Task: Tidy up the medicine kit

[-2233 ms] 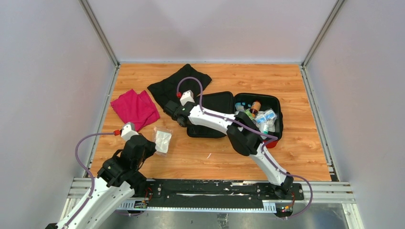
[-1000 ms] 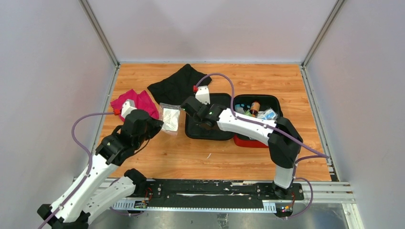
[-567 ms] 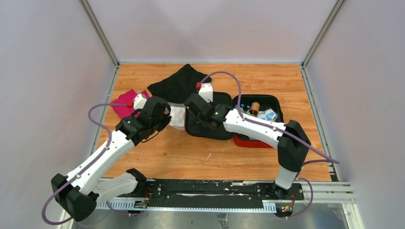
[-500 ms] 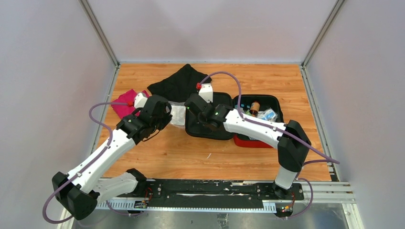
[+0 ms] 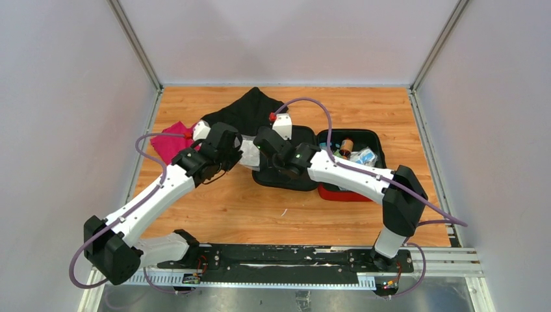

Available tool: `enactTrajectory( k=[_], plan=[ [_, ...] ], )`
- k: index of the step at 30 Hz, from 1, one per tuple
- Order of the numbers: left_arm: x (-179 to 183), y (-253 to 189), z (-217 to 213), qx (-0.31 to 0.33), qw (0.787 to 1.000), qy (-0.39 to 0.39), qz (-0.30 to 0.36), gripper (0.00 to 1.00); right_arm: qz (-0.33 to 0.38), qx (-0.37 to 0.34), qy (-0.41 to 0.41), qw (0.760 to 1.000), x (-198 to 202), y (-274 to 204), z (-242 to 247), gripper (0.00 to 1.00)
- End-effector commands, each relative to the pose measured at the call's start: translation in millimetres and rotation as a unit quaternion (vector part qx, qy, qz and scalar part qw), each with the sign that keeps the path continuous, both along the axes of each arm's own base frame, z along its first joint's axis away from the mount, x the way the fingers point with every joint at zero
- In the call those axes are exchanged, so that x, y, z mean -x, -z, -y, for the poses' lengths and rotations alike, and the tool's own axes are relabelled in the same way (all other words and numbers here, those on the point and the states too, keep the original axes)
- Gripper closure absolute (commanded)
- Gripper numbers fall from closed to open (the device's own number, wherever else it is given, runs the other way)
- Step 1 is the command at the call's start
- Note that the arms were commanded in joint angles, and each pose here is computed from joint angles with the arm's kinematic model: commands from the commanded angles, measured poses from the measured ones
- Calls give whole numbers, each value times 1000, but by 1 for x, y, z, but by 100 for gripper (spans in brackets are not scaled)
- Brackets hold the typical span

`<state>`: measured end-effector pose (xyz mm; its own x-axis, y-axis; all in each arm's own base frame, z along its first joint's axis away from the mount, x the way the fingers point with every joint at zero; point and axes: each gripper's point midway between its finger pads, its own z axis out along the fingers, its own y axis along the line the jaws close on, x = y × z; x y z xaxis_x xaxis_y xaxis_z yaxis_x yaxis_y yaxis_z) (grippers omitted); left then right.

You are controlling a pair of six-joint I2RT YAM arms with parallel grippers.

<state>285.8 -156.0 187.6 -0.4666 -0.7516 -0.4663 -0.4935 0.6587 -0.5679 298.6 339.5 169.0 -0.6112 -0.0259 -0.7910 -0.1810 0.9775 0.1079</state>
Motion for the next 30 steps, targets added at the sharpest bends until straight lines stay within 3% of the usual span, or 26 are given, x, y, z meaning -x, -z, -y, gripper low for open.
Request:
enactTrajectory(
  k=[1,13,22,30],
  plan=[
    [-12,-4,10,20,1000,1,17,100,8,-12,7,1000,0,-8,6,100],
    [-16,9,26,23,999,34,-2,100,35,8,-24,999,-3,-10,8,100],
    [-15,18,32,27,999,38,-20,100,70,-22,-85,994,-2,-15,-10,100],
    [-14,24,33,29,999,34,-27,100,84,-27,-68,994,-5,-21,-4,100]
  ],
)
